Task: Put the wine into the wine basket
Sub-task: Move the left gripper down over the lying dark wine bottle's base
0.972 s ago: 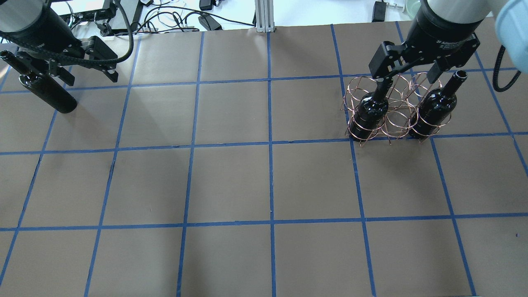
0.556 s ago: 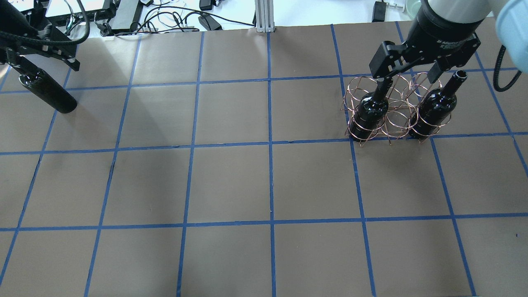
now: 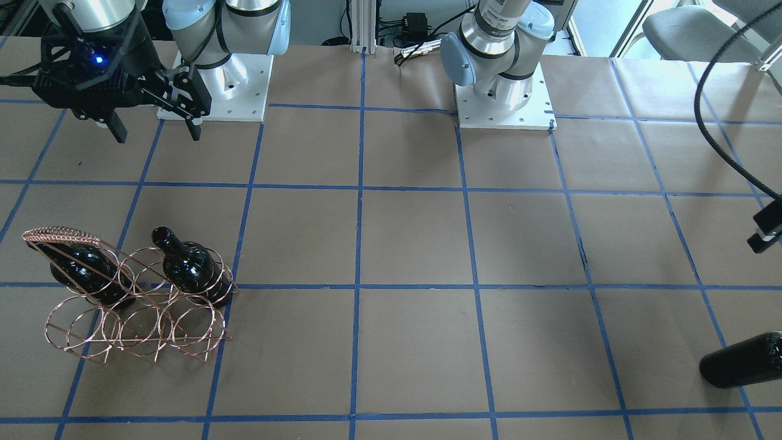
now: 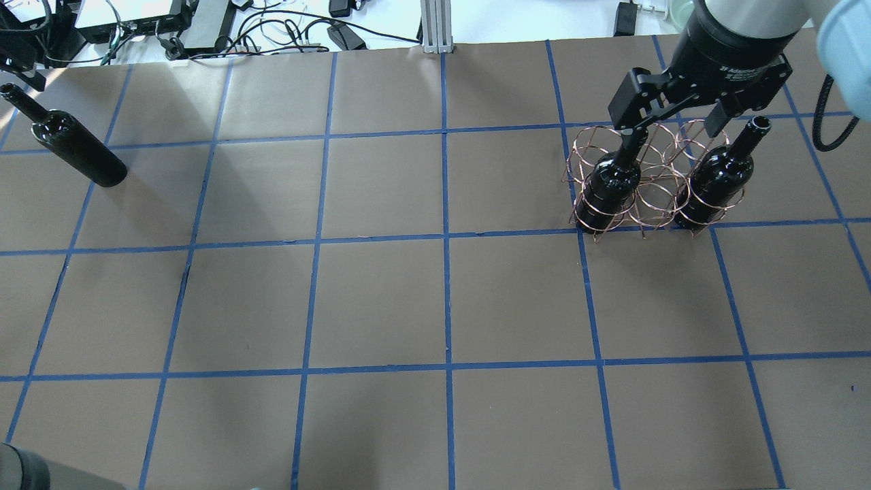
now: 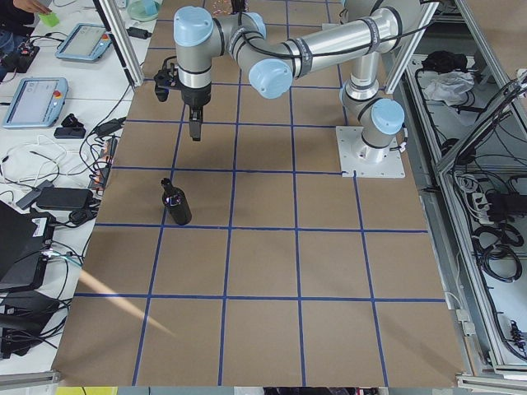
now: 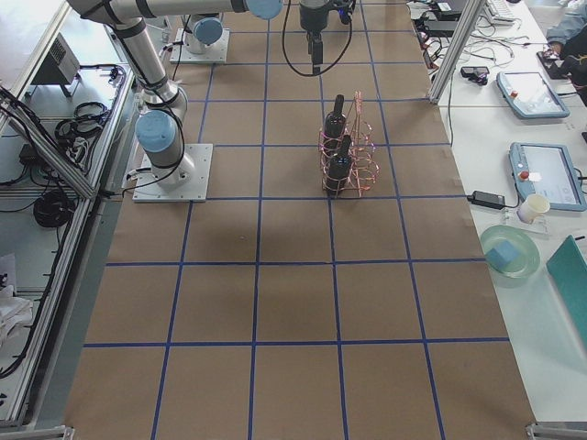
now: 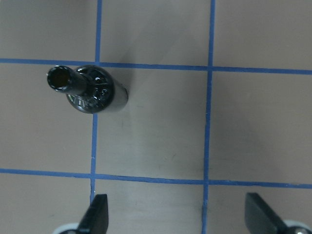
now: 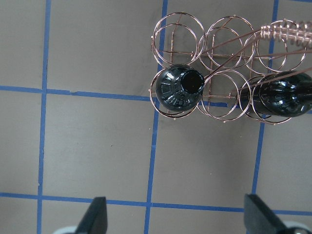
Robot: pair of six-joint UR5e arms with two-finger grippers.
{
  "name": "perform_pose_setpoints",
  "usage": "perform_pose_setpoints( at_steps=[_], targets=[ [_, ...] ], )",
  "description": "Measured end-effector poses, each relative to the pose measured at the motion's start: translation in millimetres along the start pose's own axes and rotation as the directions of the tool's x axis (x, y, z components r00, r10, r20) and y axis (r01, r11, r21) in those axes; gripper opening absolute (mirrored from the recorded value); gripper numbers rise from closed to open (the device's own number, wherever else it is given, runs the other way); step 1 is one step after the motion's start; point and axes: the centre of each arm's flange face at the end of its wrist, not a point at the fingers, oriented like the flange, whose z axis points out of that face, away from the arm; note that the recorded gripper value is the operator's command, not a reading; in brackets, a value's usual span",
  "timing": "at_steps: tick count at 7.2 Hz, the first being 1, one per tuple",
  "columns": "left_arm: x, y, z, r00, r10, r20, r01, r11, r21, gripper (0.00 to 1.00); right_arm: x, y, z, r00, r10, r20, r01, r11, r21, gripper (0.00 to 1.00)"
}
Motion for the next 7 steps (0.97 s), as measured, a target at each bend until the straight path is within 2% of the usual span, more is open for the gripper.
perform_pose_setpoints(
  at_steps=[3, 7],
  targets=[
    [-61, -32, 49, 0.998, 0.034, 0.046, -0.036, 0.998, 0.048, 1.00, 0, 0, 0, 1.000, -0.001, 0.000, 0.001, 1.000, 0.000, 1.00],
    [-81, -60, 101, 0.999, 0.030, 0.035, -0.033, 0.994, 0.100, 0.98, 0, -2, 1, 1.000, 0.001, 0.001, -0.001, 1.000, 0.010, 1.00]
  ],
)
